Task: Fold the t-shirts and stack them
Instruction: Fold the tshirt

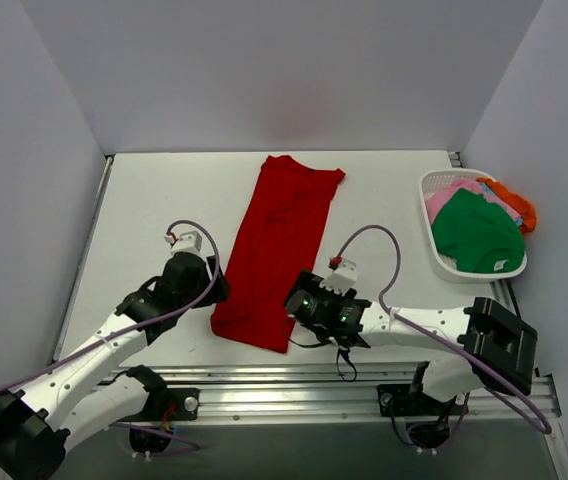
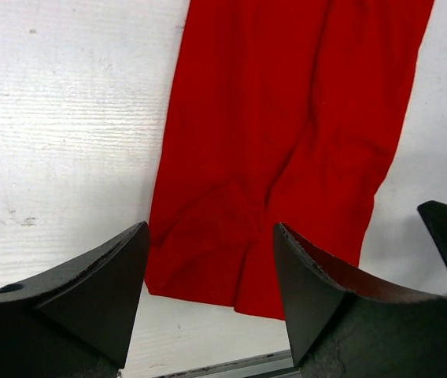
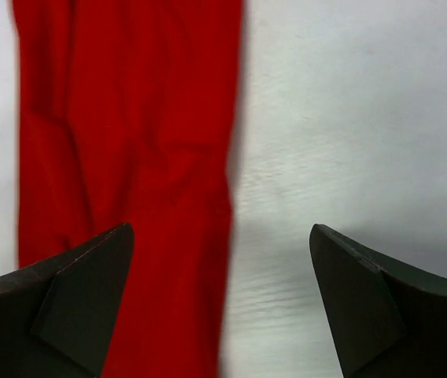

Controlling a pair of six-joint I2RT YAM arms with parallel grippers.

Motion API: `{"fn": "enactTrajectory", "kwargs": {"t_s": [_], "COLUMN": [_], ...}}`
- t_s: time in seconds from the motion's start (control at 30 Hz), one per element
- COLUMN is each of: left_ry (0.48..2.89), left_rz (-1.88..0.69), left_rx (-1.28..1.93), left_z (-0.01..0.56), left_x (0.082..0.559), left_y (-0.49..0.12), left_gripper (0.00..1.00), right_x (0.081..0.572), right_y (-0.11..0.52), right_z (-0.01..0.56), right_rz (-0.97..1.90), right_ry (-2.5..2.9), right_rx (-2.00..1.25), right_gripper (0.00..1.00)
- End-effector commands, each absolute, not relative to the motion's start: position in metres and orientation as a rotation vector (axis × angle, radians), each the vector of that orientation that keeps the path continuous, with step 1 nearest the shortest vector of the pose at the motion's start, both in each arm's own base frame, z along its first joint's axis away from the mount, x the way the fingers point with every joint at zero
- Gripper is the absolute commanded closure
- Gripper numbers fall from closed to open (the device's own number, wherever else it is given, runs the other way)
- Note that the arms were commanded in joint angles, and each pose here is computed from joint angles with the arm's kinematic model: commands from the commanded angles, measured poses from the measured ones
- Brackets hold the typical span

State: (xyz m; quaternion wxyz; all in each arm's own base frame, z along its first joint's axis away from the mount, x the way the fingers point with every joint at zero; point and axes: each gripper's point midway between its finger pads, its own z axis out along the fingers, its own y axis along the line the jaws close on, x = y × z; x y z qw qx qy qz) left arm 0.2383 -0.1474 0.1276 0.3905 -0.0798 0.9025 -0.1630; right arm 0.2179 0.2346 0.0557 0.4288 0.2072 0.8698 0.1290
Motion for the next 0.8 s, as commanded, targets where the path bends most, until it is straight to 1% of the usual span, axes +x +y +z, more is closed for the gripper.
{"fn": "enactTrajectory", "kwargs": {"t_s": [0.0,0.1,0.23,0.4,0.43,0.5,0.53,0.63,0.77], "left_ry": [2.263,2.303,2.394,2.537,2.549,2.575,2.589,2.624,2.644], "left_rz": [-0.376,-0.37,-0.348,-0.217,-0.21,-0.209,-0.201,-0.177,-0.144], "left_rx": [-0.234,-0.214,-0.226,-0.268,-0.264,-0.247,-0.251,-0.243,-0.262], "left_z": [0.129,0.119,0.102,0.072,0.068,0.059,0.054,0.044,0.033], "left_x": [0.243,0.239,0.228,0.207,0.204,0.199,0.196,0.192,0.192], "left_y": [-0.142,-0.144,-0.146,-0.137,-0.138,-0.145,-0.145,-0.152,-0.159], "left_gripper": [0.28,0.27,0.27,0.27,0.27,0.27,0.27,0.3,0.3], "right_x": [0.234,0.236,0.232,0.217,0.212,0.206,0.2,0.19,0.185], "right_y": [0.268,0.299,0.303,0.276,0.263,0.251,0.239,0.226,0.216], "right_z": [0.092,0.097,0.088,0.071,0.06,0.059,0.05,0.048,0.056], "right_rz": [0.322,0.358,0.357,0.343,0.313,0.322,0.293,0.322,0.361], "right_ry": [2.11,2.137,2.162,2.185,2.199,2.199,2.213,2.213,2.188], "right_rx": [0.393,0.328,0.321,0.356,0.368,0.393,0.393,0.418,0.452], "right_gripper": [0.11,0.12,0.12,0.12,0.12,0.13,0.13,0.14,0.15]}}
